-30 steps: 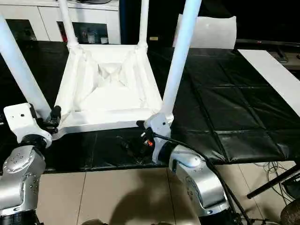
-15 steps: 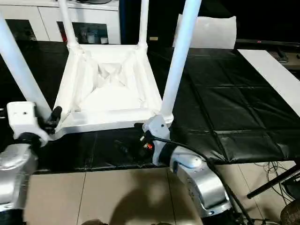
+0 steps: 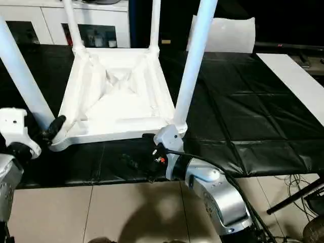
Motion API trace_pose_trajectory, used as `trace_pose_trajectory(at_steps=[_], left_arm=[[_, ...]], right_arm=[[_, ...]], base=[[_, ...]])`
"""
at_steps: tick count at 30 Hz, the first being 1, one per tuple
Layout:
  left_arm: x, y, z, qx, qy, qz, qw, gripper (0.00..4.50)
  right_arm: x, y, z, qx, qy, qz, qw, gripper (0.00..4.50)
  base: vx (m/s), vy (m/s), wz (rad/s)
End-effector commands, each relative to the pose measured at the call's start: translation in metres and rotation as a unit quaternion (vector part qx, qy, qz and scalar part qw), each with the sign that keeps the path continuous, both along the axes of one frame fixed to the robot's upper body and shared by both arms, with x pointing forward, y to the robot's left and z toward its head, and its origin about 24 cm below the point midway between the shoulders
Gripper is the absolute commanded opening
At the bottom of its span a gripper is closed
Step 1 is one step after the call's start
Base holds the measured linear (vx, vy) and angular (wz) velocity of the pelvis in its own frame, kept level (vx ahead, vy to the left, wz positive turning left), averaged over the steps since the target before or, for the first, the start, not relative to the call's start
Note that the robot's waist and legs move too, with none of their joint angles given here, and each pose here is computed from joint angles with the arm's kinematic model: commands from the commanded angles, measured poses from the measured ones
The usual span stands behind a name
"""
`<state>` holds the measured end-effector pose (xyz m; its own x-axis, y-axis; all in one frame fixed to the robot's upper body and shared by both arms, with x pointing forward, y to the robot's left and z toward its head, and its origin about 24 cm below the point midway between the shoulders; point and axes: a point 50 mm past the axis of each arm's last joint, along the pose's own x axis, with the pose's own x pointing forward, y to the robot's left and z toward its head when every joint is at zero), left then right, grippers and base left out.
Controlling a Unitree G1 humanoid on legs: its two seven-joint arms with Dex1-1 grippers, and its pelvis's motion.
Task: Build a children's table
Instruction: Flip table
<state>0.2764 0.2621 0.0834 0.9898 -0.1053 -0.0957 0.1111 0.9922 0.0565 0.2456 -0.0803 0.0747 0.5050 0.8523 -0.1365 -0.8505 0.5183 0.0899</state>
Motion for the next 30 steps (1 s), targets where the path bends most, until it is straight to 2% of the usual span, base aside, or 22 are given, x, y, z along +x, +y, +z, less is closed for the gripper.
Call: trace_pose_trajectory(at_steps=[1, 3, 7, 10, 18, 22, 24, 26, 28, 30], left_arm=[[0.005, 0.001, 0.004, 0.005, -0.005, -0.011, 1.000, 2.70], [0.006, 0.002, 0.004, 0.007, -0.006, -0.011, 1.000, 2.69], [0.007, 0.003, 0.005, 0.014, -0.003, -0.024, 1.000, 2.20], [0.005, 0.004, 0.004, 0.029, 0.004, -0.047, 0.998, 2.07], [0.006, 0.015, 0.009, 0.033, 0.008, -0.062, 0.997, 2.02], [0.007, 0.010, 0.009, -0.022, 0.006, -0.048, 0.999, 2.02], [0.006, 0.002, 0.007, -0.076, 0.004, -0.017, 0.997, 2.02], [0.006, -0.001, 0.006, -0.090, 0.004, -0.009, 0.996, 2.02], [0.003, -0.017, 0.002, -0.158, -0.001, 0.018, 0.987, 2.02], [0.002, -0.021, 0.001, -0.175, -0.002, 0.024, 0.984, 2.02]], right_arm=[[-0.001, 0.000, 0.003, 0.002, -0.006, 0.007, 1.000, 4.50], [0.000, 0.000, 0.003, 0.003, -0.006, 0.006, 1.000, 4.50], [0.000, 0.000, 0.003, 0.004, -0.008, 0.005, 1.000, 4.50], [0.000, 0.000, 0.003, 0.006, -0.008, 0.009, 1.000, 4.50], [0.000, 0.000, 0.004, 0.005, -0.010, 0.013, 1.000, 4.50], [0.002, 0.001, 0.004, 0.008, -0.009, 0.005, 1.000, 4.50], [0.005, -0.001, 0.002, 0.015, 0.011, -0.023, 1.000, 4.50], [0.006, -0.002, 0.001, 0.014, 0.013, -0.033, 0.999, 4.50], [0.015, -0.005, -0.003, 0.016, 0.031, -0.091, 0.995, 4.50], [0.017, -0.006, -0.004, 0.016, 0.037, -0.105, 0.994, 4.50]], base=[[0.000, 0.000, 0.00], [0.000, 0.000, 0.00], [0.000, 0.000, 0.00], [0.000, 0.000, 0.00], [0.000, 0.000, 0.00], [0.000, 0.000, 0.00], [0.000, 0.000, 0.00], [0.000, 0.000, 0.00], [0.000, 0.000, 0.00], [0.000, 0.000, 0.00]])
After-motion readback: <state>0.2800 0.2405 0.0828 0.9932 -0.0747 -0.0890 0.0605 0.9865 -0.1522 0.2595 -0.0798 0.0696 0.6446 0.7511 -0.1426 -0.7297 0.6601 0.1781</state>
